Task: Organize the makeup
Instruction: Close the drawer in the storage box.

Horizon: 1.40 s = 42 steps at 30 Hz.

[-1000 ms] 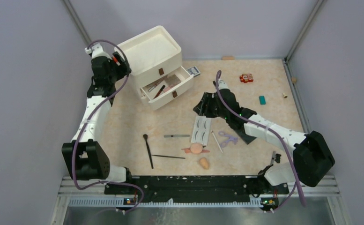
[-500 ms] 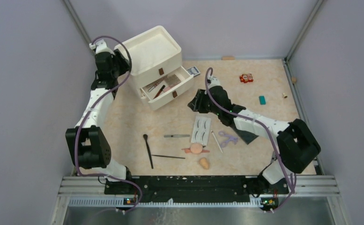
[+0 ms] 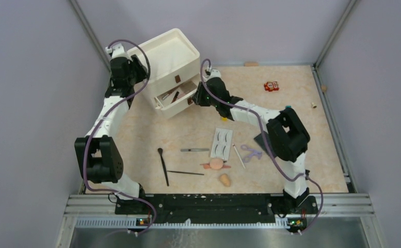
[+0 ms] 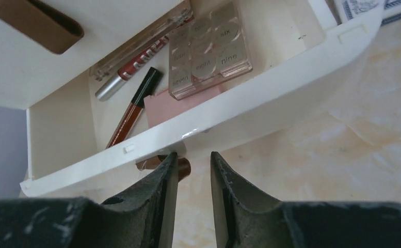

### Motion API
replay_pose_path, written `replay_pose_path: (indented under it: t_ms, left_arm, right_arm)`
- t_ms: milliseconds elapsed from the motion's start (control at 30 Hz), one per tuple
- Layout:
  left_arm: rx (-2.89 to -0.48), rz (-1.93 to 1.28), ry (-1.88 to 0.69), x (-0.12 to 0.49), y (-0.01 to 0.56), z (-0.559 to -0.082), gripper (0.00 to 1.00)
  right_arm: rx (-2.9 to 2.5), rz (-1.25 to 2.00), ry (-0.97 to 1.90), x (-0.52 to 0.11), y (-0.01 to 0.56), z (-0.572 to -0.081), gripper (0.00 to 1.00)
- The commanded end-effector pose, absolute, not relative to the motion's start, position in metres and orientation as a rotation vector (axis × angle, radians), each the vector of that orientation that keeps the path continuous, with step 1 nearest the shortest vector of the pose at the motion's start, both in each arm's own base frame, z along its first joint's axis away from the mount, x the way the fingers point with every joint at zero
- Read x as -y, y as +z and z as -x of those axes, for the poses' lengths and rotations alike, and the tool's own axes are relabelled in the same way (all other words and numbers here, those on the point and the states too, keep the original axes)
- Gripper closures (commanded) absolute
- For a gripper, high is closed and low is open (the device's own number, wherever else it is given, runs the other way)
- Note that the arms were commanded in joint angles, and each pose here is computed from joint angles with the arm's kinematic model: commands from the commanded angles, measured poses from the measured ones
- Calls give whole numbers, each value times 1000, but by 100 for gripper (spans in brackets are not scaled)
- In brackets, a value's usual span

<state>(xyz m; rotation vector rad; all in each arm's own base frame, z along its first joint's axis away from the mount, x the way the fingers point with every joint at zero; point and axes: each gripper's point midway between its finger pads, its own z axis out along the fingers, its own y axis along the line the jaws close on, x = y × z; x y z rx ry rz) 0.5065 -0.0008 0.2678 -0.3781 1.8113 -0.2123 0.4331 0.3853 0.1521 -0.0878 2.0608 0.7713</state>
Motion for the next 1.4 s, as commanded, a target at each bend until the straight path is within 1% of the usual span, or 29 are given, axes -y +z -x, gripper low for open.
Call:
replay_pose_path:
  t_ms: [0,200,533,633,700,833,967,1100,1367]
  left_arm:
    - [-1816,324,-207,12,272,-509,42]
    - [-1838,298,-211,22,266,-507,42]
    - [-1855,281,-224,28,262,-499,41]
    - [-1863,282,-223,28,266,-496,38]
    - [-1856,282,-225,28,277,-493,36]
    - [-1828,275,-239,29,304,-484,29]
    - [-1804,269,-254,30,326,-469,23]
    - [-1804,264,-253,30,337,-448,20]
    - [-1823,255,-217,23,307,-375,18]
  right_arm:
    - [-1956,121,857,-422,181,-462,72]
    - [-1877,135,1015,-458,197,-476,72]
    - [-1827,130,1077,-489,194,-506,69]
    - [-1804,176,1109,-492,195,-501,69]
    - [-1762,217,1137,-487,201,-489,68]
    - [-1707,200,1108,-457,207,-465,65]
    - [-1721,163,1032,-433,197,-456,58]
    - [-1776,145,1028,-431,173,-457,54]
    - [-1835,66,1077,-439,135,-471,49]
